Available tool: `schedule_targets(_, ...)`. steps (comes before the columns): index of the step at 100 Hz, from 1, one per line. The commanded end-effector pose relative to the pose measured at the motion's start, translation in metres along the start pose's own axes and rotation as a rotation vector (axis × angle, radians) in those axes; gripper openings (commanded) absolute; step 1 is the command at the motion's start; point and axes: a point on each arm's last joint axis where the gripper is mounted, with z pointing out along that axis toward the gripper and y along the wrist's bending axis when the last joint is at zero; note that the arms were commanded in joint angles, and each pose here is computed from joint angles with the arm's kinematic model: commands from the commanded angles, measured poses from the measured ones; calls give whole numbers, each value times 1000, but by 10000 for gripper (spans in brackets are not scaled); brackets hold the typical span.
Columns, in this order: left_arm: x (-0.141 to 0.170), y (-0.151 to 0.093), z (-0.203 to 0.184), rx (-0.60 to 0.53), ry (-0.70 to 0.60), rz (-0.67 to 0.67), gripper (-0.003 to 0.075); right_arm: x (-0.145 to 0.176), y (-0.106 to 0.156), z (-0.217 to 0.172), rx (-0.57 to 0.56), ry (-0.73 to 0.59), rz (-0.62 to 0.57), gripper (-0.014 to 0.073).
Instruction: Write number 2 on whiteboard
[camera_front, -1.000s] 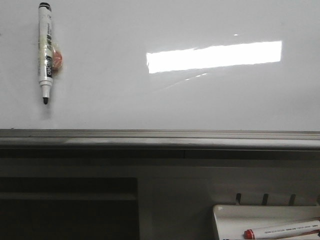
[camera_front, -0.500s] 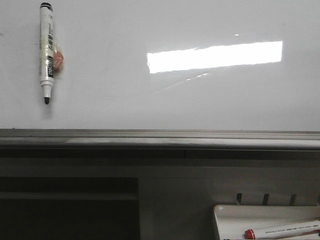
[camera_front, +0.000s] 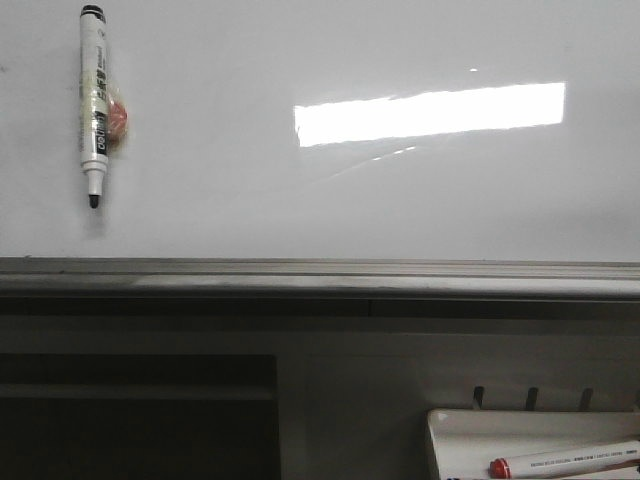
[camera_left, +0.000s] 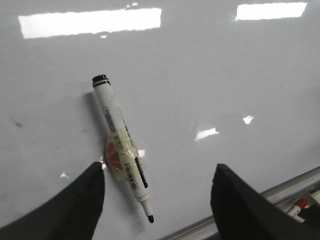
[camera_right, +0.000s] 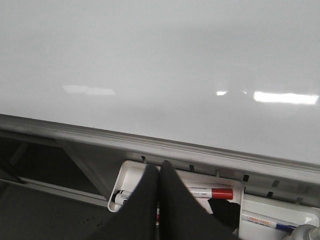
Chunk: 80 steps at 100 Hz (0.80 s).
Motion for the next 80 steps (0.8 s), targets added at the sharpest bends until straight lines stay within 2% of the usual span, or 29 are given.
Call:
schedule_targets(1,-12,-1,15,-4,-94,-7,412,-15,1,-2,0,-98,-4,-60)
schedule_targets(28,7,-15,54,15,-51,-118,399,-17,1,-2,2,-118,-4,-60)
schedule_targets(45,19,-14,69,-31,-14,-188,399,-18,1,-2,3,-126,-4,-60)
schedule_targets(63,21,-11,74,-71,-40,-220,399,-18,1,-2,3,-129,-4,-60)
schedule_targets(80,25,-12,82,-79,-12,-216,399,-19,1,-2,4,-140,-3,-60)
